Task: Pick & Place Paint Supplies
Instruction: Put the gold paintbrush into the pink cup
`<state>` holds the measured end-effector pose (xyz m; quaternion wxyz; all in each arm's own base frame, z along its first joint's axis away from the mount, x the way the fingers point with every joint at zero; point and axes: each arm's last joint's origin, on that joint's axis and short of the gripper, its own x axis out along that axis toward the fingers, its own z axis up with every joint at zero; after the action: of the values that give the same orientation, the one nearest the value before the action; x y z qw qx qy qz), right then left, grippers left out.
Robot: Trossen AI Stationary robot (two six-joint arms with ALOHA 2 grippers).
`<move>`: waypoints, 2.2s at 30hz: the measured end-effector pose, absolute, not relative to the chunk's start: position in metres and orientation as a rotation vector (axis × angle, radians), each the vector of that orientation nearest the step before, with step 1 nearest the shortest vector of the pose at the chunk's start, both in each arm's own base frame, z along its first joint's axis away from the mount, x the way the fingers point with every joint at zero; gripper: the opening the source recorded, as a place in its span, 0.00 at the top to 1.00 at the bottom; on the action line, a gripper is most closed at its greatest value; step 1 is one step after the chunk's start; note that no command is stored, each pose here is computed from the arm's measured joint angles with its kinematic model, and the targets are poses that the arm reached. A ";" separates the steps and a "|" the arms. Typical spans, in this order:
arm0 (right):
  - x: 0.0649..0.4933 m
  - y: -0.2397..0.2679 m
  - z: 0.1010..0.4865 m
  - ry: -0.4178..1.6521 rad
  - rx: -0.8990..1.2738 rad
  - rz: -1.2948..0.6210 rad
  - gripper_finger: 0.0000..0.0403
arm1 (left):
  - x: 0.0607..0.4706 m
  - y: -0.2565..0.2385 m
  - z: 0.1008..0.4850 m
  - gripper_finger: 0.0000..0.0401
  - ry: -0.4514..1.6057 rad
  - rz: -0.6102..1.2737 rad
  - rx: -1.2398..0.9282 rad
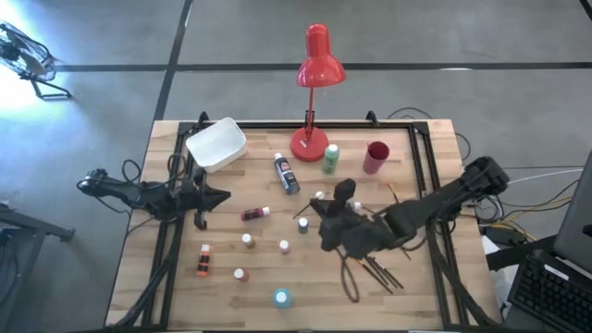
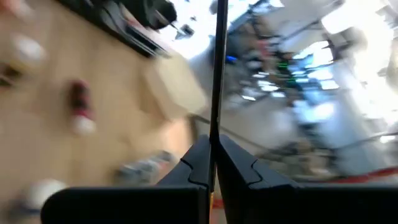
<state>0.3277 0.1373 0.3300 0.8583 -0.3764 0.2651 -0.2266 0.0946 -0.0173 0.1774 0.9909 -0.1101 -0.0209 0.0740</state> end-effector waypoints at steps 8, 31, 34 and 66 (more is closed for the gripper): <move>0.358 0.145 0.323 0.735 -1.229 -0.610 0.98 | 0.094 -0.017 0.181 0.94 -0.104 0.119 -0.675; 0.404 0.149 0.273 0.977 -1.739 -0.388 0.98 | 0.106 -0.031 0.190 0.65 0.026 -0.213 -1.123; 0.407 0.151 0.278 0.944 -1.743 -0.403 0.98 | 0.111 -0.035 0.201 0.62 0.073 -0.315 -1.128; 0.413 0.169 0.296 0.718 -1.729 -0.348 0.98 | 0.213 -0.051 0.281 0.62 0.272 -0.317 -0.982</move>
<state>0.4125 0.1691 0.2955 0.5798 -0.7398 0.3073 -0.1489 0.2131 -0.0506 0.2812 0.8610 -0.4682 0.1294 -0.1509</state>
